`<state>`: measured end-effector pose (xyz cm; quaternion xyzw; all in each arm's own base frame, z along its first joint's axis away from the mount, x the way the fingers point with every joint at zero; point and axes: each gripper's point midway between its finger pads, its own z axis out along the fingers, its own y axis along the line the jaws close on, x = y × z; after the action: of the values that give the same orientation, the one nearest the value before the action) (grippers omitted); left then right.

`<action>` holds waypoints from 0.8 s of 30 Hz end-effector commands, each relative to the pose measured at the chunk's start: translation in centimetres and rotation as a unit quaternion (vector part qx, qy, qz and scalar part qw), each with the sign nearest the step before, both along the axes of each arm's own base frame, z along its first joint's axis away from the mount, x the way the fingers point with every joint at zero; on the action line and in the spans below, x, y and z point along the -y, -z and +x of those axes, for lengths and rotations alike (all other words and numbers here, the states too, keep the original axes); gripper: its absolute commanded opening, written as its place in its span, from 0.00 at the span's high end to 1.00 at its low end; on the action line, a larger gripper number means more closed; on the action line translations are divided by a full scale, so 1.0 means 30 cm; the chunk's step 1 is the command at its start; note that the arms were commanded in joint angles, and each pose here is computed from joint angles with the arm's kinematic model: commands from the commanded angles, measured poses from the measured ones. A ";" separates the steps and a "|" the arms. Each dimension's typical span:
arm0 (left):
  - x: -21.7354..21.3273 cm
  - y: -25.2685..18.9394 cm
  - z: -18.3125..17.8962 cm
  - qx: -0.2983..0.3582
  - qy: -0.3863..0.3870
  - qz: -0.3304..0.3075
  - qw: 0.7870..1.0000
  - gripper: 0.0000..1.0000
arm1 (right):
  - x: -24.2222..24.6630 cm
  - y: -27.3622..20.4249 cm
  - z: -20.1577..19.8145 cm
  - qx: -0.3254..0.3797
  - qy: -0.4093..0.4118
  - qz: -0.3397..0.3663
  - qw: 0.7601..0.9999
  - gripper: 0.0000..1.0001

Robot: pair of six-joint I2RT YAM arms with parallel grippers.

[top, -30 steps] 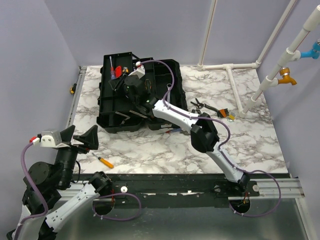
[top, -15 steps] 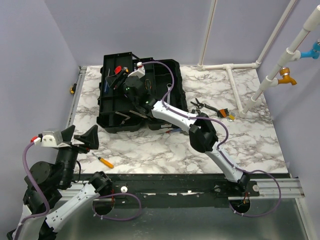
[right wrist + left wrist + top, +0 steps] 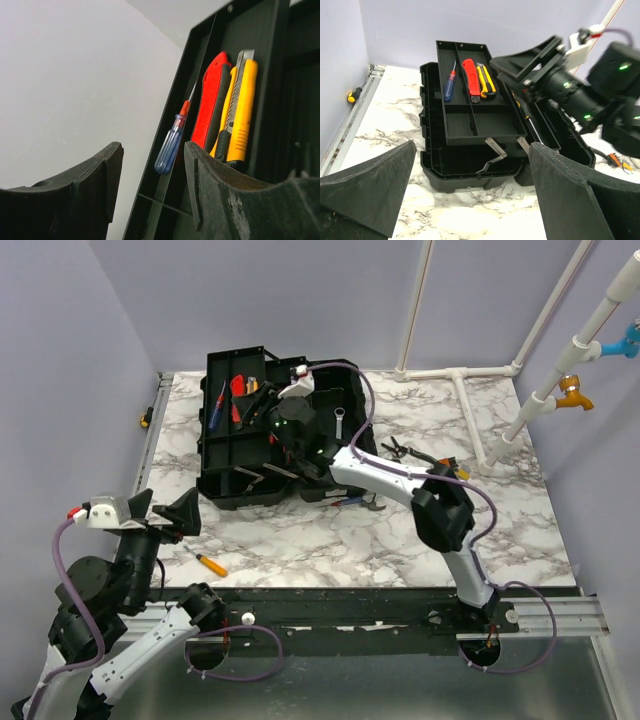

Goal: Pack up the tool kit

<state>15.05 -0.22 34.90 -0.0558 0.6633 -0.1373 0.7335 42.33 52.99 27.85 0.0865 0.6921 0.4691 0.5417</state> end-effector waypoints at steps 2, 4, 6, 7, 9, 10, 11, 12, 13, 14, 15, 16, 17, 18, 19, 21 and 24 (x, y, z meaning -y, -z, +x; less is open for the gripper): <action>0.035 0.008 0.028 -0.026 0.003 0.007 1.000 0.01 | 0.166 -0.164 -0.074 0.064 0.022 -0.074 0.995 0.42; 0.061 0.010 0.039 -0.033 0.012 0.008 0.999 0.02 | 0.238 -0.157 -0.082 0.056 0.027 -0.097 0.993 0.42; 0.086 0.011 0.051 -0.041 0.020 0.008 0.999 0.02 | 0.310 -0.125 -0.083 0.040 0.021 -0.123 0.991 0.42; 0.100 0.013 0.058 -0.047 0.024 0.007 0.999 0.02 | 0.354 -0.110 -0.077 0.029 0.021 -0.135 0.990 0.42; 0.128 0.018 0.072 -0.056 0.032 0.005 0.998 0.02 | 0.439 -0.065 -0.069 0.004 0.015 -0.158 0.987 0.42; 0.143 0.020 0.080 -0.060 0.035 0.001 0.998 0.02 | 0.478 -0.028 -0.070 -0.012 0.009 -0.171 0.985 0.42; 0.158 0.021 0.087 -0.063 0.039 -0.001 0.997 0.01 | 0.530 -0.013 -0.064 -0.023 0.009 -0.179 0.984 0.42; 0.174 0.025 0.097 -0.067 0.043 -0.003 0.997 0.01 | 0.578 0.023 -0.064 -0.038 0.010 -0.190 0.981 0.42; 0.189 0.027 0.106 -0.069 0.046 -0.006 0.997 0.02 | 0.629 0.038 -0.063 -0.047 0.012 -0.197 0.979 0.42; 0.206 0.033 0.118 -0.074 0.049 -0.005 0.996 0.01 | 0.676 0.059 -0.064 -0.054 0.017 -0.203 0.978 0.42; 0.224 0.035 0.129 -0.077 0.053 -0.006 0.996 0.01 | 0.729 0.112 -0.073 -0.073 0.021 -0.221 0.972 0.42; 0.246 0.045 0.143 -0.084 0.057 -0.003 0.995 0.01 | 0.779 0.135 -0.076 -0.082 0.029 -0.230 0.969 0.42; 0.267 0.047 0.154 -0.087 0.063 -0.005 0.994 0.01 | 0.818 0.169 -0.085 -0.094 0.033 -0.239 0.966 0.42; 0.295 0.054 0.168 -0.094 0.071 -0.005 0.993 0.02 | 0.854 0.185 -0.091 -0.099 0.038 -0.245 0.964 0.42; 0.321 0.055 0.178 -0.097 0.080 -0.007 0.992 0.01 | 0.882 0.217 -0.104 -0.108 0.040 -0.252 0.961 0.42; 0.372 0.066 0.201 -0.110 0.095 -0.005 0.989 0.02 | 0.928 0.256 -0.121 -0.118 0.047 -0.261 0.957 0.41; 0.418 0.069 0.232 -0.123 0.103 -0.008 0.987 0.01 | 0.964 0.317 -0.137 -0.130 0.055 -0.276 0.951 0.41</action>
<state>21.14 -10.09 31.84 -0.0105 0.7527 -0.1633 0.6378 39.82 25.00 19.85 0.0521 0.8397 0.2270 0.4905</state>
